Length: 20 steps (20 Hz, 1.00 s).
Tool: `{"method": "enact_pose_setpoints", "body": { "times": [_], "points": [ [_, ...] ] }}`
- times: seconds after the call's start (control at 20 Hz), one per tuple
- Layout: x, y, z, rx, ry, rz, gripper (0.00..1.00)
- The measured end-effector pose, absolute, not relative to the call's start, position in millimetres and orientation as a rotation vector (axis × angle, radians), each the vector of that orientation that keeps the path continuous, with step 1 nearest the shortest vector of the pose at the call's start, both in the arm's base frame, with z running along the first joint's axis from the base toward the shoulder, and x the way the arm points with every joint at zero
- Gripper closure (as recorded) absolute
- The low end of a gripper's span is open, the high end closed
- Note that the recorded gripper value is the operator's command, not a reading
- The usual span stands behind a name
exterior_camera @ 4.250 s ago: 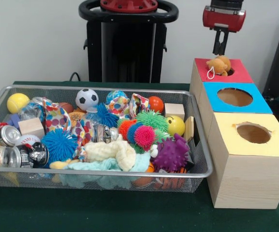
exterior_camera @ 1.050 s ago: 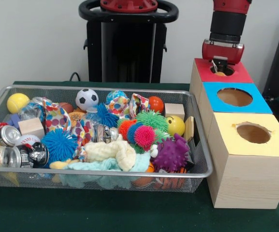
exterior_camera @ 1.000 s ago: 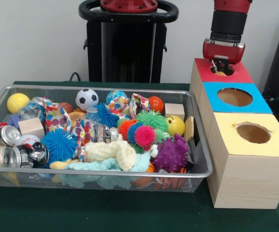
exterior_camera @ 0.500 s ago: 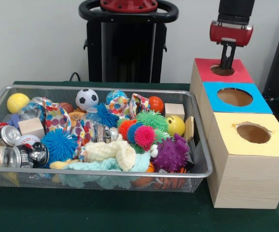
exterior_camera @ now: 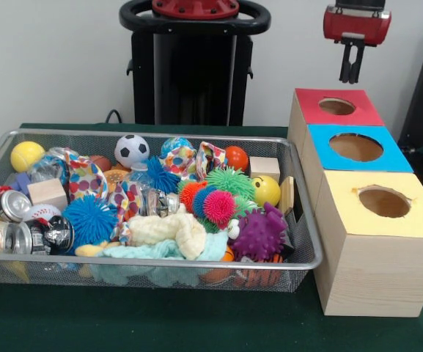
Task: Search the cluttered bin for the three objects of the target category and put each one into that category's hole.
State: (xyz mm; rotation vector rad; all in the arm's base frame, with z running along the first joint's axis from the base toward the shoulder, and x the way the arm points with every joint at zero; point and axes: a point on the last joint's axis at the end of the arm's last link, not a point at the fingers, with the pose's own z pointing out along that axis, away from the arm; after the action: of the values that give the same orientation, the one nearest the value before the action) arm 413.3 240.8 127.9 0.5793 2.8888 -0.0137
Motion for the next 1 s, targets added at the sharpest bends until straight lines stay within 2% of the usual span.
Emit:
{"method": "enact_pose_setpoints", "body": {
  "times": [0.6, 1.0],
  "points": [
    [433.2, 225.0, 150.2, 0.639, 2.85, 0.002, 1.0],
    [469.3, 187.9, 168.9, 0.727, 2.816, 0.017, 1.0]
  ]
}}
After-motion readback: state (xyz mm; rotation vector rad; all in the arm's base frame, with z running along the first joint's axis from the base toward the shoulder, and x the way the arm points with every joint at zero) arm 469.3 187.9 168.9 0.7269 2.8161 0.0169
